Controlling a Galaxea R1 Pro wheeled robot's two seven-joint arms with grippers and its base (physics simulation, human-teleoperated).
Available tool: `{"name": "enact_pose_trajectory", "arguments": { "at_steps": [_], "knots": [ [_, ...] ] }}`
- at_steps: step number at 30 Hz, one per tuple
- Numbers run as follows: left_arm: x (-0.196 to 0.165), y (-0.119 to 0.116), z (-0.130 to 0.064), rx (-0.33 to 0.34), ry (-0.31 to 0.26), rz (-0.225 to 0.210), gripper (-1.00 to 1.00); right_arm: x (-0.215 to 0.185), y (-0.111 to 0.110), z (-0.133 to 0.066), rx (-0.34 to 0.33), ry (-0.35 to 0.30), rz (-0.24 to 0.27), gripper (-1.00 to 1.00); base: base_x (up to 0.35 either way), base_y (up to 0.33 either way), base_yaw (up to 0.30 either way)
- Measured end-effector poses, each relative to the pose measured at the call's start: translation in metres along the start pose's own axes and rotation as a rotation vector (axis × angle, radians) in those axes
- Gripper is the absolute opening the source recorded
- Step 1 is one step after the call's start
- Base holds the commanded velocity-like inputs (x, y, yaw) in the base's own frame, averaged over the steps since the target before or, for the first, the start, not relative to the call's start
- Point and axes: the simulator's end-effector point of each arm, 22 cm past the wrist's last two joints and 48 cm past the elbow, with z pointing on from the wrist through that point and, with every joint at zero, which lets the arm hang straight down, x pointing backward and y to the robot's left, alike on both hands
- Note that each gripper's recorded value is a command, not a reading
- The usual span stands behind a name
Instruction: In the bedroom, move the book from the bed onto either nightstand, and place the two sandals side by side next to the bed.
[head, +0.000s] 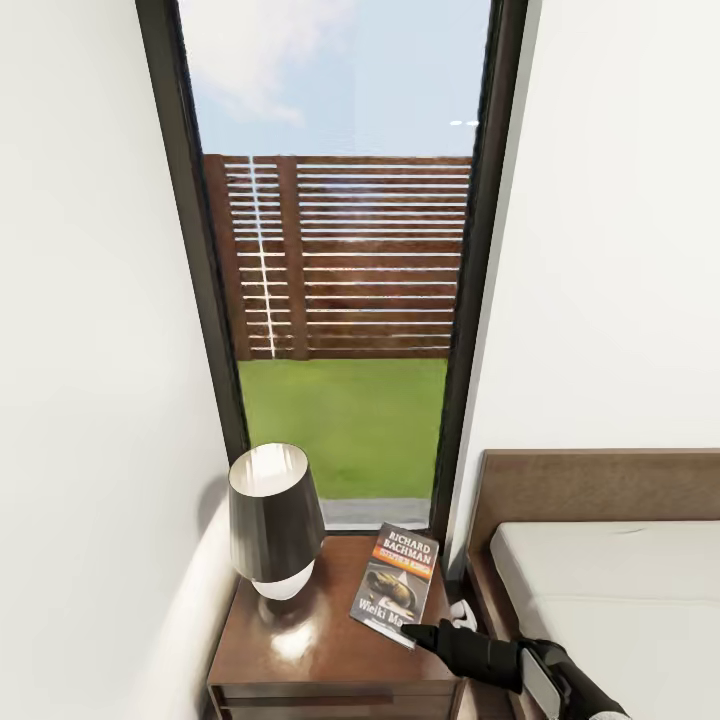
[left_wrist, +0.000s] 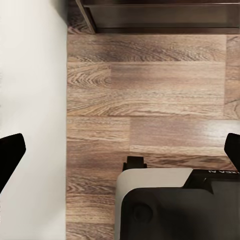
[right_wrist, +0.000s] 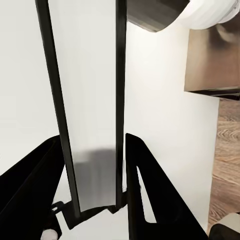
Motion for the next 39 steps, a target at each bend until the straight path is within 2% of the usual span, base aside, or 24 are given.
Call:
{"name": "enact_pose_trajectory", "arguments": {
  "at_steps": [7, 13, 23, 26, 31, 39],
  "knots": [
    [0.0, 0.001, 0.0, -0.001, -0.001, 0.0, 1.0, -0.018, 0.004, -0.005, -0.022, -0.061, 0.042, -1.0, 0.0, 0.0, 0.0],
    [0.0, 0.002, 0.0, -0.002, -0.002, 0.001, 1.0, -0.029, 0.011, -0.007, -0.045, -0.082, 0.083, -1.0, 0.0, 0.0, 0.0],
    [-0.001, 0.002, 0.0, -0.002, -0.005, 0.001, 1.0, -0.053, 0.026, -0.007, -0.079, -0.117, 0.101, -1.0, 0.0, 0.0, 0.0],
    [-0.001, 0.001, 0.0, -0.001, -0.006, 0.0, 1.0, -0.057, 0.025, -0.005, -0.071, -0.126, 0.108, -1.0, 0.0, 0.0, 0.0],
    [-0.001, 0.001, 0.0, -0.001, -0.006, 0.0, 1.0, -0.063, 0.019, 0.006, -0.017, -0.154, 0.146, -1.0, 0.0, 0.0, 0.0],
    [-0.001, 0.003, 0.0, -0.002, -0.006, 0.001, 1.0, -0.063, 0.018, 0.017, 0.013, -0.171, 0.183, -1.0, 0.0, 0.0, 0.0]
  ]
}}
